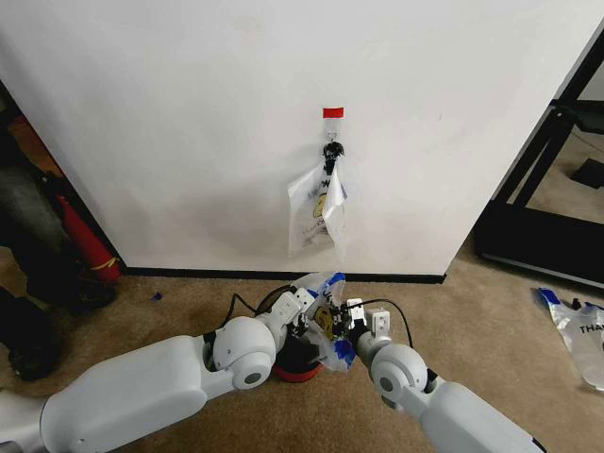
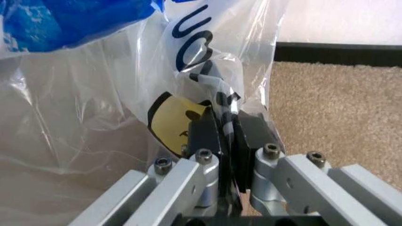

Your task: Pick up the garbage bag from the wall and place it over the trash bin.

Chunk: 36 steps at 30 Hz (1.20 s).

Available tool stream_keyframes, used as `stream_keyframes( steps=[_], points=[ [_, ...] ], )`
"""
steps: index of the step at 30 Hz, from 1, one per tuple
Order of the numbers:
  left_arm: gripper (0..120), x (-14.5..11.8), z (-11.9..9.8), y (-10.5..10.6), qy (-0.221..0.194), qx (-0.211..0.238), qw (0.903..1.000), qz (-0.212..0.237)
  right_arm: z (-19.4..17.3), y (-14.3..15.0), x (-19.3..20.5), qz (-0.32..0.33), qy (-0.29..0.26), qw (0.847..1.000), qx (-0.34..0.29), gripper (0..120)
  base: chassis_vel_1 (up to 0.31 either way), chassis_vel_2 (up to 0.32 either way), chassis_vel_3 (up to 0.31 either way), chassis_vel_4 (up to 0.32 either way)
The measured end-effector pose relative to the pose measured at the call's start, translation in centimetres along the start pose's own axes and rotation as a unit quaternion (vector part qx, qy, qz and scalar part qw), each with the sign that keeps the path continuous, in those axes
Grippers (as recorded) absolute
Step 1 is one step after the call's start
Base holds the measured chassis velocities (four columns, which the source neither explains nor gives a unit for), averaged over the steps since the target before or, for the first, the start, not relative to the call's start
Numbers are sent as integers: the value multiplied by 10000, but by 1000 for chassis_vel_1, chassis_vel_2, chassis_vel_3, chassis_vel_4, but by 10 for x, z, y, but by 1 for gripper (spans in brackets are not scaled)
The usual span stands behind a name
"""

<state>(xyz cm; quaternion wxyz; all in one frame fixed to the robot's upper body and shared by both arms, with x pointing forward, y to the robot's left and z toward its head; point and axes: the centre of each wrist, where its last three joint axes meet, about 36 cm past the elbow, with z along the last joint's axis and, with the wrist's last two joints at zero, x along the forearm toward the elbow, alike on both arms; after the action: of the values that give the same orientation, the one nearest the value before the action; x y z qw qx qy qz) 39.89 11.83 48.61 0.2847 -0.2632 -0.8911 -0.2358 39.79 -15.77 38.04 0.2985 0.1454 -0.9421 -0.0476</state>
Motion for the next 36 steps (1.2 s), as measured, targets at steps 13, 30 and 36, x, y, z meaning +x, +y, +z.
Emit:
stream_keyframes(
  steps=[13,30,36],
  points=[
    [0,-12,-7,46,94,490,9978,-438,2,-4,31,-48,-287,9995,-90,1,0,0,0,0],
    [13,17,36,58,119,721,9966,-393,5,-14,39,10,-445,9987,-247,1,0,0,0,0],
    [38,57,39,53,-418,281,9985,-222,6,-14,38,8,-471,9984,-314,1,0,0,0,0]
  ],
)
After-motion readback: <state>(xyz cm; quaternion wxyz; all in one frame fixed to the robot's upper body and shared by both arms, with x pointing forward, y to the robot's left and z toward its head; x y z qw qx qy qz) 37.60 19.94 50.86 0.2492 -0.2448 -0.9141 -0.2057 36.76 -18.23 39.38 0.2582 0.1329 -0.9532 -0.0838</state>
